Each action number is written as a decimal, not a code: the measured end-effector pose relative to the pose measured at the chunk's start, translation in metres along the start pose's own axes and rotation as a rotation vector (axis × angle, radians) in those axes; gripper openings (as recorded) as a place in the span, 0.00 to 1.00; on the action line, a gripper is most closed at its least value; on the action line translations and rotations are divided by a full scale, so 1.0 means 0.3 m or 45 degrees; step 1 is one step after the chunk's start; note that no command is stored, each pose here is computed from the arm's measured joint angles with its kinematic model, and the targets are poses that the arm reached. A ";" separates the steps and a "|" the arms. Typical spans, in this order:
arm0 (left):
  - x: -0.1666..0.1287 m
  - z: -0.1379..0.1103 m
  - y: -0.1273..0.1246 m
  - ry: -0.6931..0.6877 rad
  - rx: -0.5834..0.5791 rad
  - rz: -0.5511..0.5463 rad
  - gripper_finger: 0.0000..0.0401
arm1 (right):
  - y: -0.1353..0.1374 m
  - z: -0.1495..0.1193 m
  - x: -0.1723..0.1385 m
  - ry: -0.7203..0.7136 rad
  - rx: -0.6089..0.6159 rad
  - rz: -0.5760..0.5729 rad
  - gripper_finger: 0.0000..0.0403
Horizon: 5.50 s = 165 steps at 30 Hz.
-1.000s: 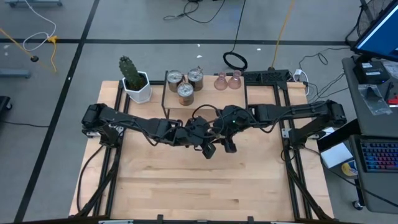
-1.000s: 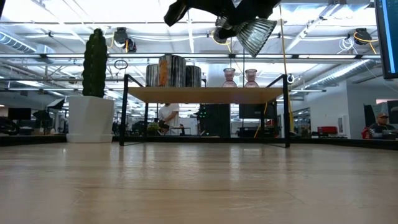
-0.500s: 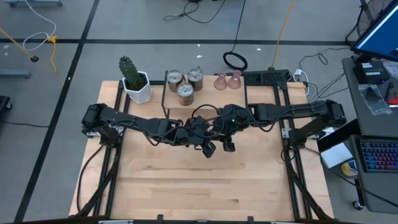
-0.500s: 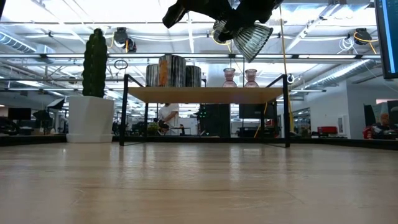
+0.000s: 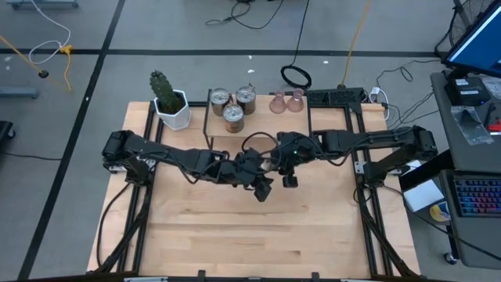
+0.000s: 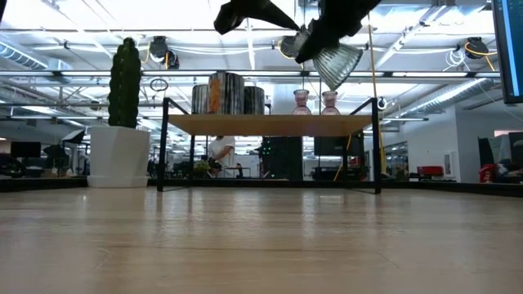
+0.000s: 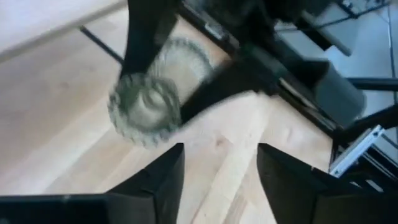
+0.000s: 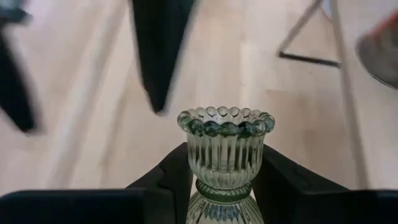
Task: Pick & Place candle stick holders
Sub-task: Put the green glass candle holder on the shelf
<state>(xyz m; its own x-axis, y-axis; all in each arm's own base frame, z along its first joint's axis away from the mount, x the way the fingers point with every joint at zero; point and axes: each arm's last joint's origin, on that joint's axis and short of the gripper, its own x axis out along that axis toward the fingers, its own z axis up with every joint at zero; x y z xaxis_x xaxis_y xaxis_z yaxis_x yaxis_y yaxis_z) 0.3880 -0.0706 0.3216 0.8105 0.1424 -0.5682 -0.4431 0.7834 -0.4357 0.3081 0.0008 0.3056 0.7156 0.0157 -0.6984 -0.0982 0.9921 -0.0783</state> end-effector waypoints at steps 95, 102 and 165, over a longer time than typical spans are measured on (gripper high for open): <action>-0.166 -0.221 -0.060 0.269 0.087 0.259 0.60 | -0.281 -0.315 0.056 -0.696 0.590 -1.126 0.38; -0.167 -0.224 -0.059 0.275 0.093 0.263 0.60 | -0.278 -0.308 0.032 -0.705 0.561 -1.136 0.38; -0.185 -0.253 -0.082 0.298 0.137 0.226 0.60 | -0.272 -0.315 0.026 -0.643 0.502 -1.073 0.41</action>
<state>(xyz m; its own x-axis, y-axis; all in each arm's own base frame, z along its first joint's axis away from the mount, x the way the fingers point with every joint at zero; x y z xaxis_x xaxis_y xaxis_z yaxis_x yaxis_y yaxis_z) 0.3248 -0.1438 0.3109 0.6079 0.1493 -0.7798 -0.5169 0.8200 -0.2460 0.2565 -0.0918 0.2394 0.6614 -0.7366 -0.1417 0.7307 0.6753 -0.1002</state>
